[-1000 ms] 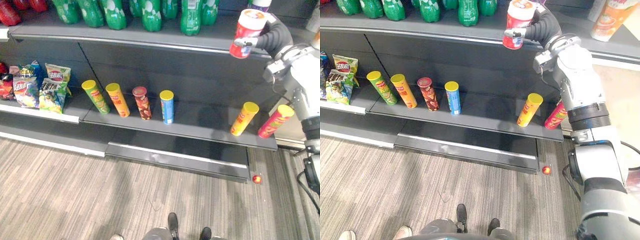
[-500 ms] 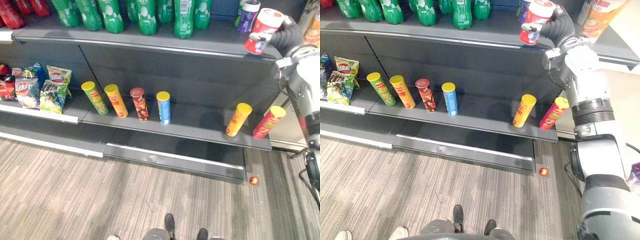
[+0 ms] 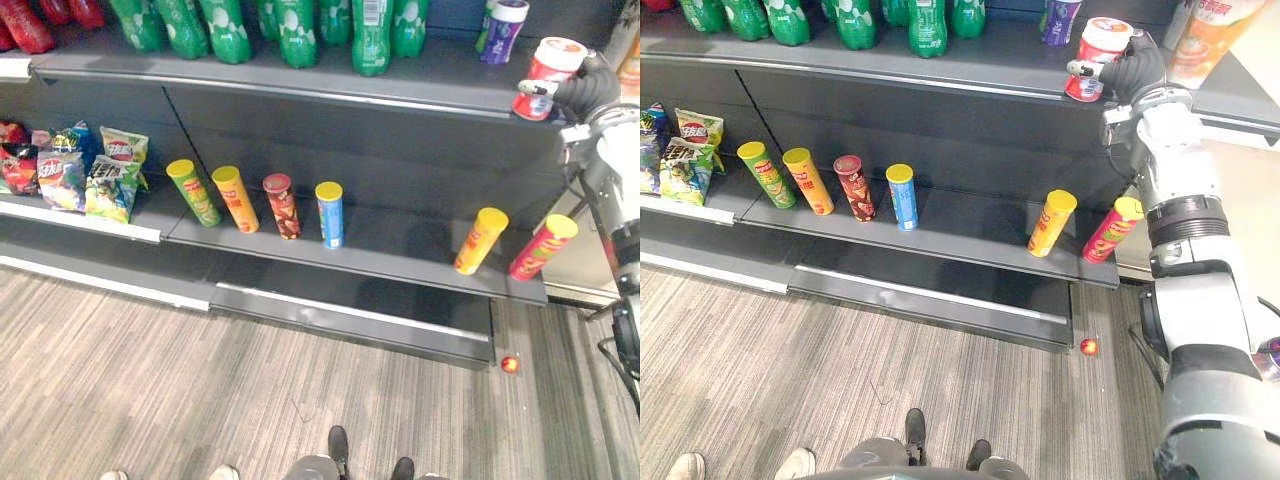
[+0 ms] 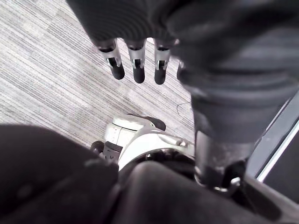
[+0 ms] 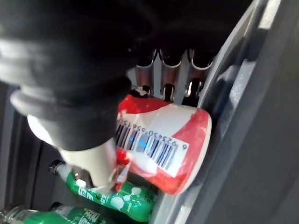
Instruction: Put the gum and the chips on the shelf.
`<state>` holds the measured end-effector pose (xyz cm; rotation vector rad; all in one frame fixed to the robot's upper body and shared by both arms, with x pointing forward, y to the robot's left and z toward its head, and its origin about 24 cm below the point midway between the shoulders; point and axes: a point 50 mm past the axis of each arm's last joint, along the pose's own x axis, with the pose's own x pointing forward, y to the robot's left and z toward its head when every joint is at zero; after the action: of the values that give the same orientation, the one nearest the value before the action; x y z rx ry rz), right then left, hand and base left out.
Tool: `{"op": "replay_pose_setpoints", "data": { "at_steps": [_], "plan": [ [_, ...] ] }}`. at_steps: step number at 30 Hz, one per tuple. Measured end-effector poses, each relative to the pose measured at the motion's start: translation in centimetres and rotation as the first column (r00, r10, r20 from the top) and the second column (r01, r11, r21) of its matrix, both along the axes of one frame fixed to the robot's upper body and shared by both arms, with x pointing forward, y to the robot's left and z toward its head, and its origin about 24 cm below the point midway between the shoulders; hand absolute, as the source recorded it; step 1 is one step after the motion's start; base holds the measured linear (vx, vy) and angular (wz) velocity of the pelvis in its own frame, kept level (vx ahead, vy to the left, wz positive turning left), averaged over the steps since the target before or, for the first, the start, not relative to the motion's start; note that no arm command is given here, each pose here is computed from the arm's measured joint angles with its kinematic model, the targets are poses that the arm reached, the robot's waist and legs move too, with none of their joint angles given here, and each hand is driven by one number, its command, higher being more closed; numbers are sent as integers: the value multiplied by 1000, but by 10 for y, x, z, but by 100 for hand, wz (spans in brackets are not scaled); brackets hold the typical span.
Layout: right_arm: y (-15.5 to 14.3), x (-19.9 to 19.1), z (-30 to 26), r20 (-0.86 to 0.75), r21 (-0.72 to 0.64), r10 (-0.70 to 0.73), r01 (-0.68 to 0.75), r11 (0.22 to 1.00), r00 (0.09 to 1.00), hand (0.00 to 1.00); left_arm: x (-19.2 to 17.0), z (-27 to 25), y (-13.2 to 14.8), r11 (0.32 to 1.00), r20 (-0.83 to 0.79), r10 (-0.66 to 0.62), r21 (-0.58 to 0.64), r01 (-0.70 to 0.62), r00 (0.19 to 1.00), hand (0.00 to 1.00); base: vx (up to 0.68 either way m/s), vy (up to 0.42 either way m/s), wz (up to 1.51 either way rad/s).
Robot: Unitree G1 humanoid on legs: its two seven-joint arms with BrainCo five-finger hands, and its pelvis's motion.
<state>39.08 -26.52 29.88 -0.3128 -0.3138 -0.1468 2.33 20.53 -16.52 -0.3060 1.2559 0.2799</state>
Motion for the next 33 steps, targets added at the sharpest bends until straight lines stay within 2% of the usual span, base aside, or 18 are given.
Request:
{"op": "replay_pose_setpoints", "data": {
  "at_steps": [10, 22, 33],
  "plan": [
    [-4, 0, -1, 12, 12, -46, 45, 999, 999, 100, 3, 0, 0, 1000, 3, -10, 4, 10, 1000, 0, 5, 20, 7],
    [9, -10, 40, 239, 19, -51, 48, 999, 970, 100, 19, 2, -1, 1000, 52, -17, -4, 17, 999, 0, 27, 25, 1],
    [17, -17, 61, 342, -12, -40, 47, 999, 939, 100, 29, 4, -2, 1000, 91, -30, -1, 30, 995, 0, 43, 0, 5]
  ]
}}
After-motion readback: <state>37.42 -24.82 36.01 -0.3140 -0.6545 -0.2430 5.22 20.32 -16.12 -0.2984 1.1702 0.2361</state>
